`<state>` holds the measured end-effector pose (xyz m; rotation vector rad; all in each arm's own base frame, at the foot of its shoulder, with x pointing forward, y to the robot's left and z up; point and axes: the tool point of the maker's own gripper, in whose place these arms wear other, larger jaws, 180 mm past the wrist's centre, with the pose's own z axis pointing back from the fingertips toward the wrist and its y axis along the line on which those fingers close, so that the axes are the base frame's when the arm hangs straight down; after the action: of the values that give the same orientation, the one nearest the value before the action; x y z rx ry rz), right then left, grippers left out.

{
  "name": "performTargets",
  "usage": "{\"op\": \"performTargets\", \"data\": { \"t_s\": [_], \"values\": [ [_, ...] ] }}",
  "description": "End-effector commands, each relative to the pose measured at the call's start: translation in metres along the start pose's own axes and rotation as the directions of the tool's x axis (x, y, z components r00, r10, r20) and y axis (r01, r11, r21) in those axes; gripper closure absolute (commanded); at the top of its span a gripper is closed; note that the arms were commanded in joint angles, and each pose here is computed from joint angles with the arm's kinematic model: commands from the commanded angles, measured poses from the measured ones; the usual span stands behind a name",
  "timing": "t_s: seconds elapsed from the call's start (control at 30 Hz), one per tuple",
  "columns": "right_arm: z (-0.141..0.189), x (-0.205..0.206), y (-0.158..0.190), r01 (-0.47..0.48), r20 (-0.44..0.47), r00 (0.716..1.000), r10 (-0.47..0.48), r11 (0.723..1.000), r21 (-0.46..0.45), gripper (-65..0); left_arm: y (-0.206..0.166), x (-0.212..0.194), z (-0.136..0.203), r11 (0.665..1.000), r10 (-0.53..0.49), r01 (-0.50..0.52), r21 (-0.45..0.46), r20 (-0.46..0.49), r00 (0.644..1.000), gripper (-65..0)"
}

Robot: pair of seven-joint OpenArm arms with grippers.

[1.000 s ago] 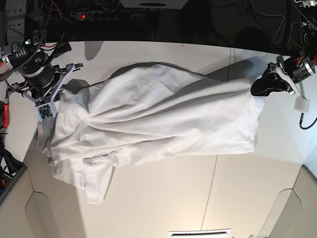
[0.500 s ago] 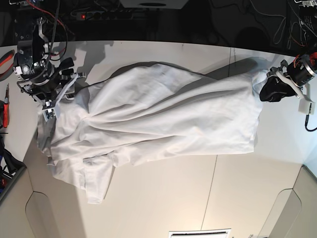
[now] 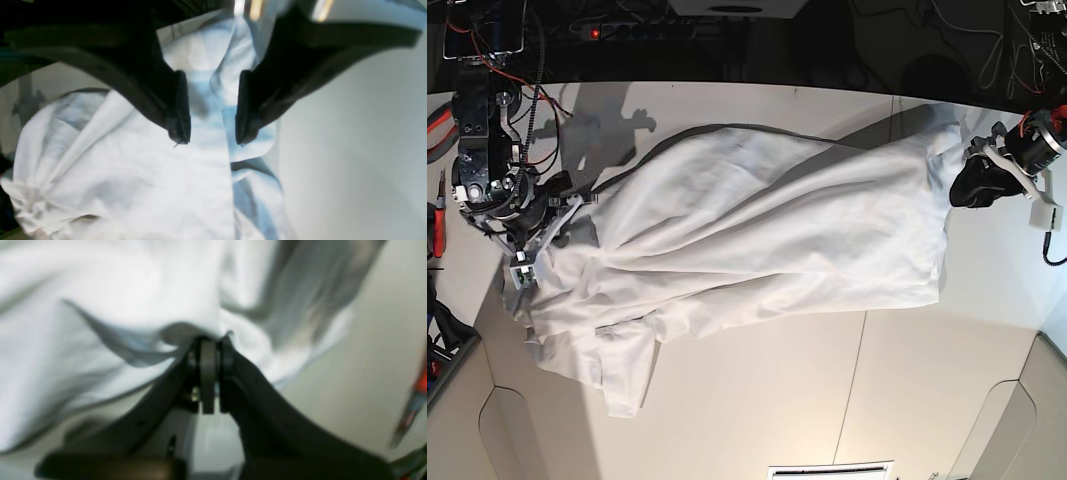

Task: Layout the t-shirt on the table in an organized manner, then fold the t-shirt properly
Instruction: 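Swing the right gripper with its fabric across toward the left gripper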

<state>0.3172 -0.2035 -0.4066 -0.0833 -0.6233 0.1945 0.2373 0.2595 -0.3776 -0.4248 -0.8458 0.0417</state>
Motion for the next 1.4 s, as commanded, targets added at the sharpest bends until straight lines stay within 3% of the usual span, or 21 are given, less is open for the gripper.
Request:
{"op": "performTargets", "data": {
  "t_s": [0.0,0.23,0.57,0.8,0.9,1.03,1.17,1.37],
  "values": [
    [0.009,0.029,-0.002,-0.017,0.086,0.996,0.018,1.000,-0.008,0.0,-0.002,0.016,0.003,1.000,-0.021,0.022,-0.013,0.046,0.999,-26.6],
    [0.014,0.081,0.051,-0.164,0.192,0.970,0.148,0.984,0.069,0.0,-0.010,0.011,-0.002,0.999,0.016,-0.014,-0.034,0.061,0.998,-26.6],
    [-0.016,0.172,0.149,-0.367,0.293,0.901,0.320,0.922,0.122,0.0,-0.010,0.010,-0.002,0.999,0.017,-0.015,-0.034,0.059,0.998,-26.6],
    [-0.020,0.236,0.191,-0.454,0.332,0.855,0.399,0.885,0.105,0.0,-0.011,0.011,-0.002,0.999,0.017,-0.015,-0.034,0.060,0.998,-26.6],
    [-0.009,0.255,0.194,-0.461,0.334,0.849,0.409,0.883,0.091,0.0,-0.011,0.011,-0.002,0.999,0.017,-0.015,-0.034,0.060,0.998,-26.5],
    [0.004,0.255,0.177,-0.474,0.260,0.854,0.450,0.880,0.036,0.0,-0.010,0.011,-0.002,0.999,0.016,-0.014,-0.033,0.060,0.998,-26.4],
    [0.017,0.238,0.151,-0.473,0.179,0.866,0.466,0.881,-0.007,0.0,-0.010,0.011,-0.002,0.999,0.016,-0.014,-0.033,0.062,0.998,-22.3],
    [0.029,0.193,0.119,-0.486,0.166,0.856,0.489,0.872,-0.062,0.0,-0.010,0.021,-0.004,0.999,0.005,-0.002,-0.036,0.079,0.997,-22.3]
  ]
}}
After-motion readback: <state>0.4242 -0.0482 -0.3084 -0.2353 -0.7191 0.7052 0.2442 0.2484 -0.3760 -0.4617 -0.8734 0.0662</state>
